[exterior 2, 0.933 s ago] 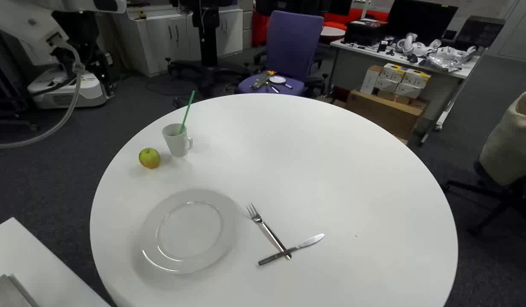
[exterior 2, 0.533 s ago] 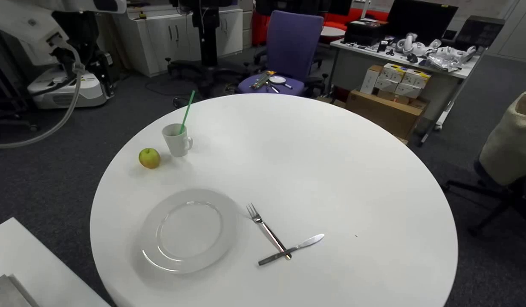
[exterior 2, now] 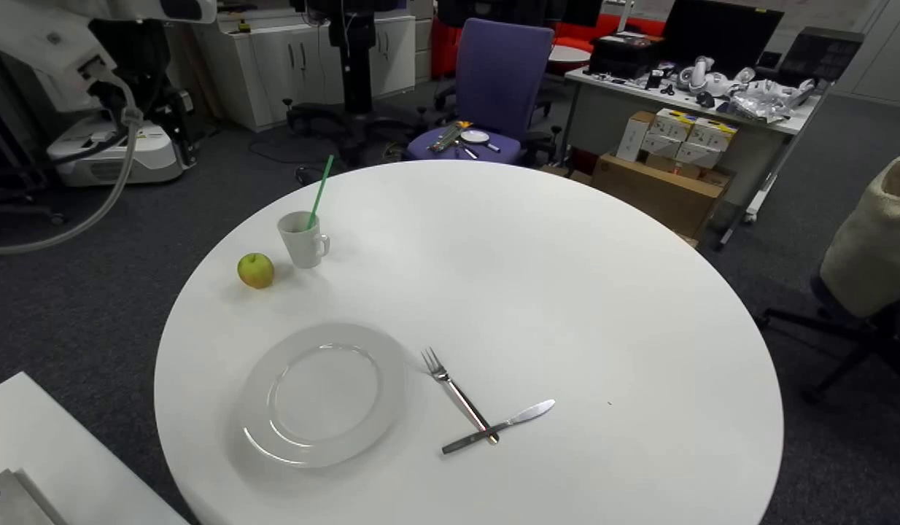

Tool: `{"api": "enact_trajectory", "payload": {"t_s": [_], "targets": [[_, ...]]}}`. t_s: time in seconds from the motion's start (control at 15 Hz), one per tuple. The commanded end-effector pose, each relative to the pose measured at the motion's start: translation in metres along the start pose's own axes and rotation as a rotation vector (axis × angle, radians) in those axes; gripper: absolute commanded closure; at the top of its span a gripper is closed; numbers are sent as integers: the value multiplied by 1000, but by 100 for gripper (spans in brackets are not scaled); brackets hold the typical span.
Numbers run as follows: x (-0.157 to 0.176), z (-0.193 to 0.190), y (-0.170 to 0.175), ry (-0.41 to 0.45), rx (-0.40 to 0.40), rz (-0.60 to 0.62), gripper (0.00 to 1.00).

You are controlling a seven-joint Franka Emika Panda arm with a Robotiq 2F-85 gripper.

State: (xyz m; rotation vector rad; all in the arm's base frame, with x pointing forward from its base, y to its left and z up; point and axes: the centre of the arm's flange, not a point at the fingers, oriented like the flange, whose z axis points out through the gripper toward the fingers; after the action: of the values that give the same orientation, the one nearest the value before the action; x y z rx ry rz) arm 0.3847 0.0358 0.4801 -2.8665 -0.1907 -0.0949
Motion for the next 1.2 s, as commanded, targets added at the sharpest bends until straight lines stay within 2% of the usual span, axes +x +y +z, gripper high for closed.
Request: {"api": "enact_trajectory", "payload": {"t_s": [0.0,0.33,0.47,0.93,1.0,1.13], "targets": [[29,3,12,91,0,177,0],[76,19,60,240,-68,420,0],[92,22,83,280,-69,529,0],[118,22,145,345,-86,928,0],[105,31,140,320,-74,840,0],[109,31,148,325,-77,898,0]]}}
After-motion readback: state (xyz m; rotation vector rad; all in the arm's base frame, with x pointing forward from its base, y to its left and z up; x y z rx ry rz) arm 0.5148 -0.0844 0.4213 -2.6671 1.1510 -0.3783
